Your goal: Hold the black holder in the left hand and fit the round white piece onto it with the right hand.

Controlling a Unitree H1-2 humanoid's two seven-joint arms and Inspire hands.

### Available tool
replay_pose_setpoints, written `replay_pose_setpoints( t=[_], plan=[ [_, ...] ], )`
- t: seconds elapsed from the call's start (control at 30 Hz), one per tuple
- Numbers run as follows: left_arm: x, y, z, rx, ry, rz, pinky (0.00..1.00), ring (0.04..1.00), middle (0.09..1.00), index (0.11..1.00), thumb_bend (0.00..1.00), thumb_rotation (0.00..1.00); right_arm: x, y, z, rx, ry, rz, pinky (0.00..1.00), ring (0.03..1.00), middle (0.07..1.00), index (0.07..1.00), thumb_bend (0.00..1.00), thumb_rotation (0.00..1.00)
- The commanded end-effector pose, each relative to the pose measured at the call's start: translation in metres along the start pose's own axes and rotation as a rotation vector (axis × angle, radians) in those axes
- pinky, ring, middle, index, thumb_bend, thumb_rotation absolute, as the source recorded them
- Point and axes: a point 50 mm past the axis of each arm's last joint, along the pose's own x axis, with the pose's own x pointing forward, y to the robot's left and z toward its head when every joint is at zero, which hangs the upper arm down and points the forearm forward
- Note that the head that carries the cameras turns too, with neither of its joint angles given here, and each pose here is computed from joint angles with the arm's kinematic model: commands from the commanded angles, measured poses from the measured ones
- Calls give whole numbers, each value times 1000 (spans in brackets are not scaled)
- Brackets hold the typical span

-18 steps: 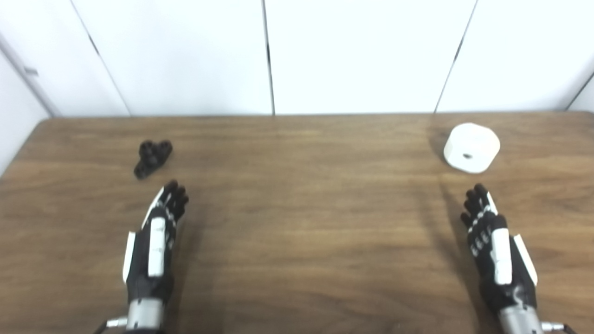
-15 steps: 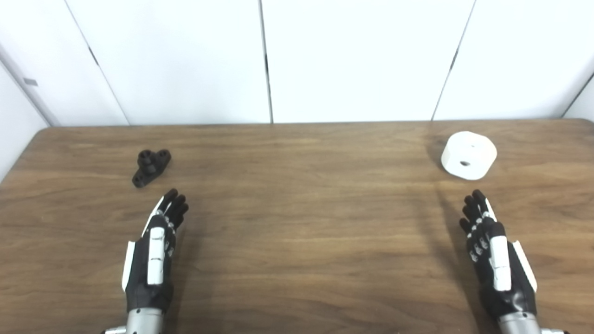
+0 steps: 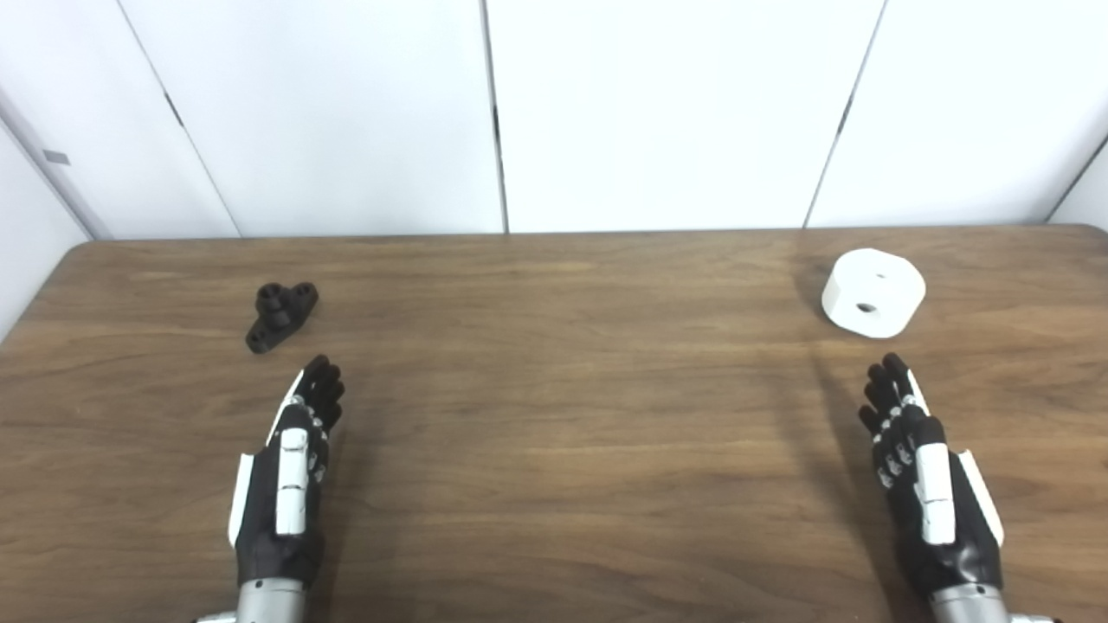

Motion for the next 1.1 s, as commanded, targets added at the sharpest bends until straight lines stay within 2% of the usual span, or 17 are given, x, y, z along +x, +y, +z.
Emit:
replay_pose_setpoints(
  t=[0.0, 0.27, 0.43, 0.63, 0.83, 1.07],
  plan=[
    [-17, 3, 0, 18, -2, 4, 971, 954, 941, 929, 540, 894, -6, 1, -8, 9, -1, -5, 1000, 1000, 989, 992, 595, 1000],
    [-19, -1, -1, 20, -3, 4, 949, 945, 935, 924, 526, 902, -8, -5, -11, 14, 2, -2, 1000, 1000, 988, 985, 586, 1000],
    [-21, -8, -2, 14, -4, 9, 927, 945, 925, 915, 499, 860, -9, -11, -13, 12, 1, 1, 1000, 1000, 984, 986, 578, 1000],
    [-24, -14, -4, 4, 9, 4, 944, 936, 922, 918, 499, 820, -12, -17, -16, 19, 26, 10, 1000, 1000, 1000, 1000, 612, 1000],
    [-24, -17, -8, -4, -11, -11, 917, 908, 901, 893, 484, 751, -12, -21, -18, 27, 27, 23, 1000, 1000, 1000, 1000, 605, 1000],
    [-24, -21, -10, -20, -2, -17, 937, 941, 953, 938, 477, 710, -9, -24, -20, 25, 16, 20, 1000, 1000, 1000, 1000, 675, 1000]
  ],
)
